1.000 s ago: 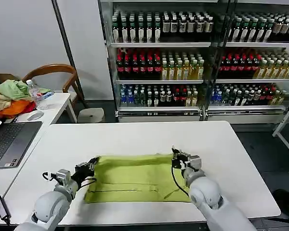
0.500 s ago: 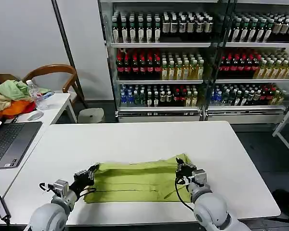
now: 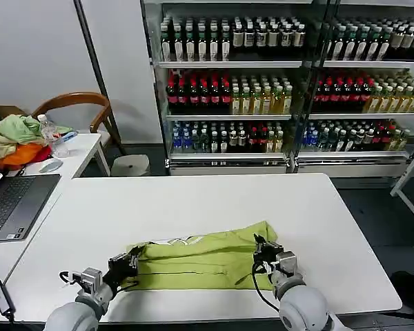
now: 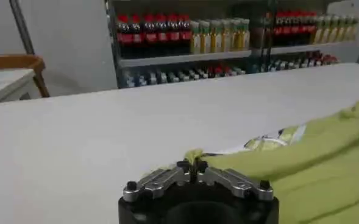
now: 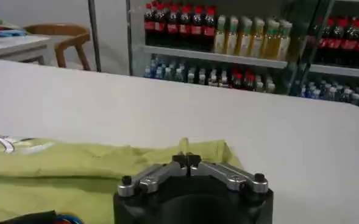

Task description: Fold and organize the clothes.

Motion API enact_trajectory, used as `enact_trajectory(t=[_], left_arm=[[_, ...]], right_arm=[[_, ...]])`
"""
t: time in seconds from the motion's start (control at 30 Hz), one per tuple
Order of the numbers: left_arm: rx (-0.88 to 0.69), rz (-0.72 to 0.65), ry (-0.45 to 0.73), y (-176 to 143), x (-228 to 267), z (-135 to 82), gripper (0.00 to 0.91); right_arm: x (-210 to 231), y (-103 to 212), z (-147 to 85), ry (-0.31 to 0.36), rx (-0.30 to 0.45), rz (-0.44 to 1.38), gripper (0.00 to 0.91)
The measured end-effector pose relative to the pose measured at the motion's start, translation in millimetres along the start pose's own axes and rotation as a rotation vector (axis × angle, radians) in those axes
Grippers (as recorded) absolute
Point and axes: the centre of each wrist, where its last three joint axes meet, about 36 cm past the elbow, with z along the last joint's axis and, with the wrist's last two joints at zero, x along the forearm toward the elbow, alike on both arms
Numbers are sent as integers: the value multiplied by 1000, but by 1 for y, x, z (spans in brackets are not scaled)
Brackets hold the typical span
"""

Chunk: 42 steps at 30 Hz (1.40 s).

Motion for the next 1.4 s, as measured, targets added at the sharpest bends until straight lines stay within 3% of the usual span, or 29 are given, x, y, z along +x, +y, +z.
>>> enact_trajectory(t=[0.4, 0.77, 0.8, 0.83, 1.4], left_arm=[[53, -72, -27, -16, 10, -19, 907], [207, -239, 35, -52, 4, -11, 907], [218, -250, 41, -54, 5, -10, 705], [227, -264, 46, -56, 5, -10, 50], [298, -308, 91, -80, 8, -4, 50]], right_arm=[[30, 0, -4, -32, 32, -10, 907], [51, 9, 6, -40, 58, -10, 907], [52, 9, 7, -41, 60, -8, 907], [53, 9, 7, -44, 62, -5, 907], [55, 10, 13, -54, 79, 19, 907]])
